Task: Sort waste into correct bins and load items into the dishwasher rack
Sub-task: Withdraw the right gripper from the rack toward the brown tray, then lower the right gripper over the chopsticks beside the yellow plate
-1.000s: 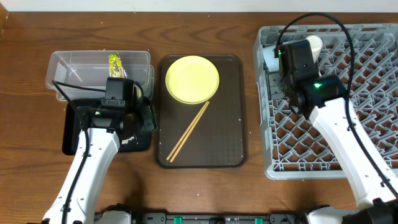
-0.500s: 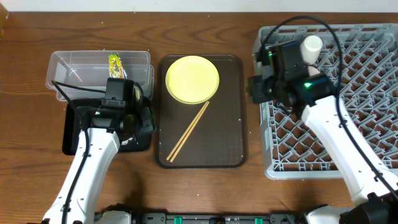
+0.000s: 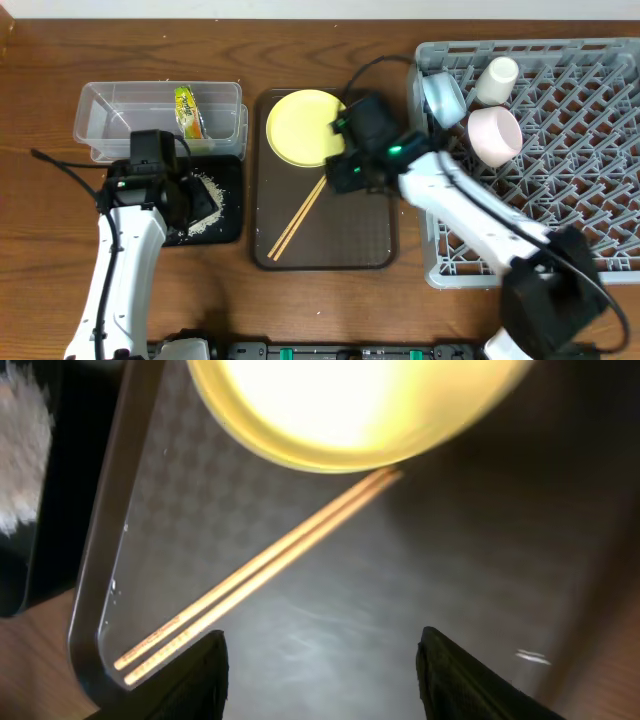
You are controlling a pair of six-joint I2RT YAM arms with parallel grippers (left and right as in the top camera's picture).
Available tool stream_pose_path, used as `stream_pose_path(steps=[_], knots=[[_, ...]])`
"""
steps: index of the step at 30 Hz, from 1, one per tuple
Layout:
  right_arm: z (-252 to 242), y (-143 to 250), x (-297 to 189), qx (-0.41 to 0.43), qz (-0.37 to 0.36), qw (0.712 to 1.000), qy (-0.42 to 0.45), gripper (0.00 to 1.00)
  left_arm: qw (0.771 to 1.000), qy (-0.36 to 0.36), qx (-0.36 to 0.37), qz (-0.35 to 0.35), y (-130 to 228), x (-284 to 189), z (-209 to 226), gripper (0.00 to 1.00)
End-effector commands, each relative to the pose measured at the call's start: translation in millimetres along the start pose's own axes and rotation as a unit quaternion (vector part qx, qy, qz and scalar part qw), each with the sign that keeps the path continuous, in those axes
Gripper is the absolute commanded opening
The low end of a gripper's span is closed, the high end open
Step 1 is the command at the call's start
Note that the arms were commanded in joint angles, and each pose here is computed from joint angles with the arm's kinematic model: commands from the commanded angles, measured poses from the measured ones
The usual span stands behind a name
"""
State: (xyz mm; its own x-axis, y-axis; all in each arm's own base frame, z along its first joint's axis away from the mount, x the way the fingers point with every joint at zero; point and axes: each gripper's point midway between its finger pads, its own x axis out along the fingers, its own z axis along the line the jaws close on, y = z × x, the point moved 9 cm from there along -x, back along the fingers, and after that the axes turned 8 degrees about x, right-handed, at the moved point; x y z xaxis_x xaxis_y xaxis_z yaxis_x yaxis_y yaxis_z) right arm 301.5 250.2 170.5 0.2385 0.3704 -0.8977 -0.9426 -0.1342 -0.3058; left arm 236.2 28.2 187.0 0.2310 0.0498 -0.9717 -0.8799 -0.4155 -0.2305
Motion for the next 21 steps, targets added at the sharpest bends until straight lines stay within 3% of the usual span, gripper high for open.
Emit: stream_pose_path(steps=[1,7,21], knots=[[31,5,18,-0.04,-0.005,0.999,-0.025,0.63,1.0,-0.008,-0.009,-0.003,-2,-1,2,0.65],[77,13,37,-0.106,-0.047,0.99,-0.078,0.62,1.0,-0.009,-0.008,-0.002,-1,-1,2,0.65],[83,46,79,-0.074,0.031,0.995,-0.065,0.59,1.0,-0.009,-0.008,-0.002,-1,-1,2,0.65]])
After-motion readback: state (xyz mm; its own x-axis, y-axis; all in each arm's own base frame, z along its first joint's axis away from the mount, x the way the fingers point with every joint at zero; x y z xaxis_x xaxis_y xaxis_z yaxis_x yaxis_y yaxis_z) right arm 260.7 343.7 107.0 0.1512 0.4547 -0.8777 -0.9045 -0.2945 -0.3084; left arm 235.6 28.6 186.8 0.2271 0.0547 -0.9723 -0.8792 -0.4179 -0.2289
